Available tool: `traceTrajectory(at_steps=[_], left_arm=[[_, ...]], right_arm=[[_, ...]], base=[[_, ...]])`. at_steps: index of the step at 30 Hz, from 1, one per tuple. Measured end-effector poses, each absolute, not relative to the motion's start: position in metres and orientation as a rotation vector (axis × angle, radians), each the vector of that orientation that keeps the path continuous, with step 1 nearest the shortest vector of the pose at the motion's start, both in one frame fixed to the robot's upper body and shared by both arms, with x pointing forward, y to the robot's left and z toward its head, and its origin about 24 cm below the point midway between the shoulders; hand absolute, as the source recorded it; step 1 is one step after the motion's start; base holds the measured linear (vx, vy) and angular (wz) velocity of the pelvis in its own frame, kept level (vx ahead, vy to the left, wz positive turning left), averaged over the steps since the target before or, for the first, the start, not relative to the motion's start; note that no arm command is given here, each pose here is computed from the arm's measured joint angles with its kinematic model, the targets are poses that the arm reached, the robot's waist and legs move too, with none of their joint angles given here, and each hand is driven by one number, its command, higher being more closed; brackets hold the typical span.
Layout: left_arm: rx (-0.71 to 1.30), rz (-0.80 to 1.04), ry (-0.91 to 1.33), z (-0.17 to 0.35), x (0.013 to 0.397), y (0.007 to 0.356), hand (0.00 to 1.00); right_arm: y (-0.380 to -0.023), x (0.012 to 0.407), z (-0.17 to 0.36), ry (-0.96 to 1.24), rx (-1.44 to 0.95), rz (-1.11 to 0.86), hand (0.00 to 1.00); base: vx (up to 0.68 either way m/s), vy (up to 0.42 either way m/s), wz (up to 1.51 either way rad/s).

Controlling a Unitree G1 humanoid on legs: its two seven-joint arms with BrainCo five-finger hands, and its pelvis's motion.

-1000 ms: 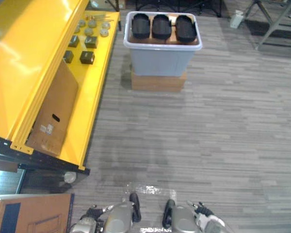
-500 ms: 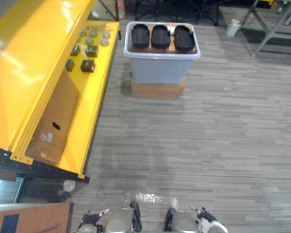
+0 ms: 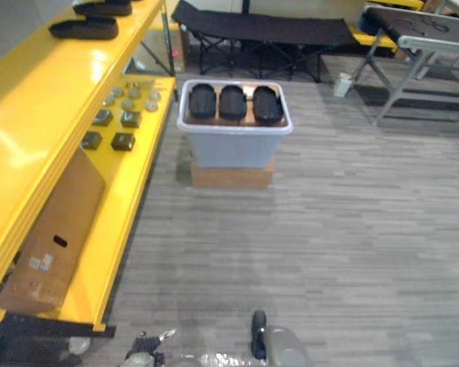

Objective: Walk over and take plastic housings, then place them on the shelf

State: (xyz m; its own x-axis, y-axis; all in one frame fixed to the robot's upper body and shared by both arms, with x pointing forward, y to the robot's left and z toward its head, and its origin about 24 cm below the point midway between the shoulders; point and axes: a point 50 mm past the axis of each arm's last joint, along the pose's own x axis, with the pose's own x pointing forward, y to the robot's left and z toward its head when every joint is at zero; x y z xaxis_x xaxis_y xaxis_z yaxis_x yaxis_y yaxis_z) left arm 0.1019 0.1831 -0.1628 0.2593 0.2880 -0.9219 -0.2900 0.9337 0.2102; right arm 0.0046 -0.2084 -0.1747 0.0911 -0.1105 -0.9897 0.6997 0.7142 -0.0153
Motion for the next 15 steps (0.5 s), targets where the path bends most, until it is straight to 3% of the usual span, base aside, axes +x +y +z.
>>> traceTrajectory(at_steps=[5,8,10,15], left_arm=[[-0.097,0.497,1.235,-0.161,0.104,0.188,0.00],[-0.134,0.516,1.184,-0.157,0.111,0.190,0.00],[-0.102,0.582,1.205,-0.158,0.093,0.209,0.00],[0.044,0.524,1.367,-0.167,0.046,0.218,0.00]], right_arm=[[-0.222,0.020,-0.172,1.300,0.485,-0.662,0.00],[-0.240,0.075,-0.160,1.094,0.432,-0.626,0.00],[-0.246,0.119,-0.145,0.950,0.351,-0.547,0.00],[-0.236,0.133,-0.143,0.931,0.345,-0.503,0.00]], base=[[0.44,-0.242,0.29],[0.27,-0.014,-0.03],[0.34,0.103,-0.32],[0.42,0.153,-0.09]])
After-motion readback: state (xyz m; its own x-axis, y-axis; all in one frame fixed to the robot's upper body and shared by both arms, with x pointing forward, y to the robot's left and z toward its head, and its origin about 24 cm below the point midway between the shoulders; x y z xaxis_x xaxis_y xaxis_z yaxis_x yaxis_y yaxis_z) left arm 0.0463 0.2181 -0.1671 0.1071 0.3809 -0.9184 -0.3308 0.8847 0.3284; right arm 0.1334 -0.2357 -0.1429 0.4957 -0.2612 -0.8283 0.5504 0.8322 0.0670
